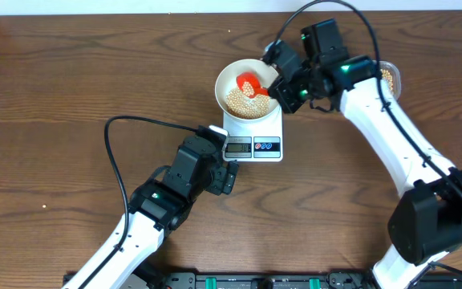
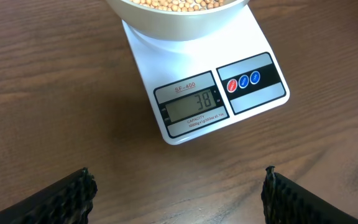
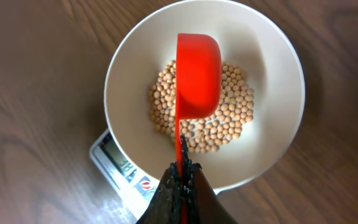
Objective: Scoop item into bowl and weigh 50g on scale
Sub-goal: 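Tip the scoop with the right gripper to pour soybeans into the bowl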
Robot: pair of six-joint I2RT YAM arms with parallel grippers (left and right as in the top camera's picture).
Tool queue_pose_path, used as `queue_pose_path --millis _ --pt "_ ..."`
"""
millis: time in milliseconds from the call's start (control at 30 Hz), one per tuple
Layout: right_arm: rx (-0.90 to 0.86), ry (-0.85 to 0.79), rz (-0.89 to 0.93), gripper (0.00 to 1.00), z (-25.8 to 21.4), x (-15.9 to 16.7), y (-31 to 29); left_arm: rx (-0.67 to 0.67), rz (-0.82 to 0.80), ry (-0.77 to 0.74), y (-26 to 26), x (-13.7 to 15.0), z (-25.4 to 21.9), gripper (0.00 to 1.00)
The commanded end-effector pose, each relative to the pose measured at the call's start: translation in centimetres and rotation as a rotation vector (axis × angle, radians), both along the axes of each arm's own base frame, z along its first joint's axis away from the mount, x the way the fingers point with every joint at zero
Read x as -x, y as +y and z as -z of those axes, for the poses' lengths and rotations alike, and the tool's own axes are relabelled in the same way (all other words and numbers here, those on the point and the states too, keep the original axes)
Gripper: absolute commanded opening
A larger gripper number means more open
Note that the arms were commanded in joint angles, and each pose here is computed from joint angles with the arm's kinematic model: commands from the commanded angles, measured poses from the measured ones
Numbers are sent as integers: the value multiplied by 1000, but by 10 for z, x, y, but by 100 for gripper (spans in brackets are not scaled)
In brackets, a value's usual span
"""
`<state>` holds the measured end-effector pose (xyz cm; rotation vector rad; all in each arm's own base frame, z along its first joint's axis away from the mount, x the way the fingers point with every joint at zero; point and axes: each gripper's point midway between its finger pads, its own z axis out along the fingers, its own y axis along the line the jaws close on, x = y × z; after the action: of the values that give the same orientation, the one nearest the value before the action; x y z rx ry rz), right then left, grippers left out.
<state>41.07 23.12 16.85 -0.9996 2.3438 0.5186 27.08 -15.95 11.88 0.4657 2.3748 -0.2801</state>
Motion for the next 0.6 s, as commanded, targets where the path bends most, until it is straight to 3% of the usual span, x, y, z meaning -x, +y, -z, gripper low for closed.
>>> queue_pose_path --millis 0,567 --pt "80 -116 -30 1 -14 -6 -1 -8 -2 -2 1 -1 0 88" --pt "295 -356 -123 1 -29 -15 10 -8 -2 -1 1 -1 0 88"
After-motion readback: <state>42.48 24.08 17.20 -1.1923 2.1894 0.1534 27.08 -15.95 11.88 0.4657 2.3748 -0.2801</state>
